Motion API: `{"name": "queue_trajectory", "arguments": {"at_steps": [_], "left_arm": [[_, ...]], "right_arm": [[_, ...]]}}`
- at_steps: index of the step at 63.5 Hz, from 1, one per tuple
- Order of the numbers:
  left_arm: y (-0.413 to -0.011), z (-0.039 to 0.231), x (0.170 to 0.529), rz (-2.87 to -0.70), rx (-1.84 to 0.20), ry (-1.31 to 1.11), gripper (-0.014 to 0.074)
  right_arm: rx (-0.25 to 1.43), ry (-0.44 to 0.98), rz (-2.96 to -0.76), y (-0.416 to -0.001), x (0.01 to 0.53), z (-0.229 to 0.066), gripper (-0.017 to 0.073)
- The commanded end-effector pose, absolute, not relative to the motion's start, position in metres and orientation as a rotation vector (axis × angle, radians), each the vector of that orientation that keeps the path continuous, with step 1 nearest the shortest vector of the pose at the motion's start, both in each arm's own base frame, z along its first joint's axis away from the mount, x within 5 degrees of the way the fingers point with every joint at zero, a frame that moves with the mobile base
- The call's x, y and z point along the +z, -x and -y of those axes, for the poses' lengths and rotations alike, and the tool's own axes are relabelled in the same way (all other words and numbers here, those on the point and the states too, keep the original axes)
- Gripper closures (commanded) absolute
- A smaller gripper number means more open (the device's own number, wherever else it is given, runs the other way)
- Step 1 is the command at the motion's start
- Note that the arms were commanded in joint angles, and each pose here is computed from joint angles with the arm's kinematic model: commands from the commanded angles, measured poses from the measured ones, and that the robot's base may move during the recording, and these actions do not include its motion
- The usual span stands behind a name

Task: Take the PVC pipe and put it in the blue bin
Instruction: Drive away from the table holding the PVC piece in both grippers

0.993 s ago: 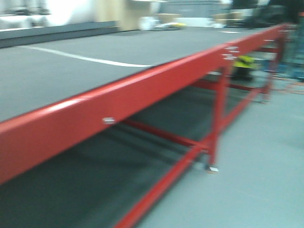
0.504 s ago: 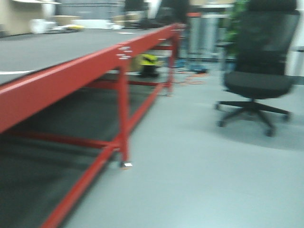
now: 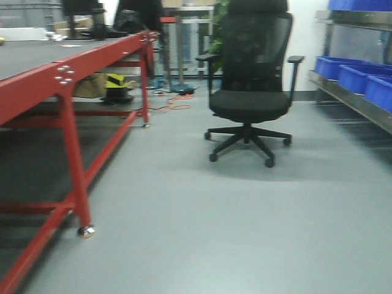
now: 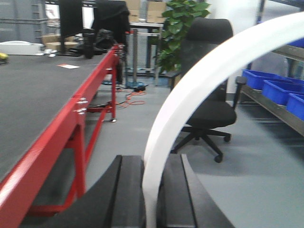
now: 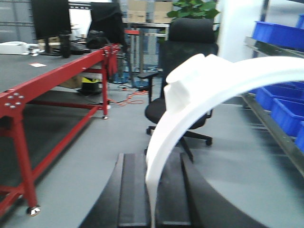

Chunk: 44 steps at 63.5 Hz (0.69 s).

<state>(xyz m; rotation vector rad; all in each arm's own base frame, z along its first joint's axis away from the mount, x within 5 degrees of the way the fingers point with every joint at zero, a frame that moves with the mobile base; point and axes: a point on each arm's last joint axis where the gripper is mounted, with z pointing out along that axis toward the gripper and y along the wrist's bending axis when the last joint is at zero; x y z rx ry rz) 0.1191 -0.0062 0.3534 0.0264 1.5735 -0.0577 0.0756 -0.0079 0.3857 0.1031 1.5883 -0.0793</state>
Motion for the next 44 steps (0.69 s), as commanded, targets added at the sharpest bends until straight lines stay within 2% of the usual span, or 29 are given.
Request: {"name": "queue_trajectory", "arguments": {"at_steps": [1, 44], "left_arm": [[-0.1181, 0.0066, 0.3576, -1.539, -0.069, -0.020, 0.0704], [-0.1181, 0.0066, 0.3576, -1.539, -0.069, -0.020, 0.0704]], "right_arm": [[-0.089, -0.096, -1.552, -0.0744, 0.3896, 0.0079, 0.0721], [-0.089, -0.096, -1.552, -0.0744, 0.3896, 0.0079, 0.0721]]}}
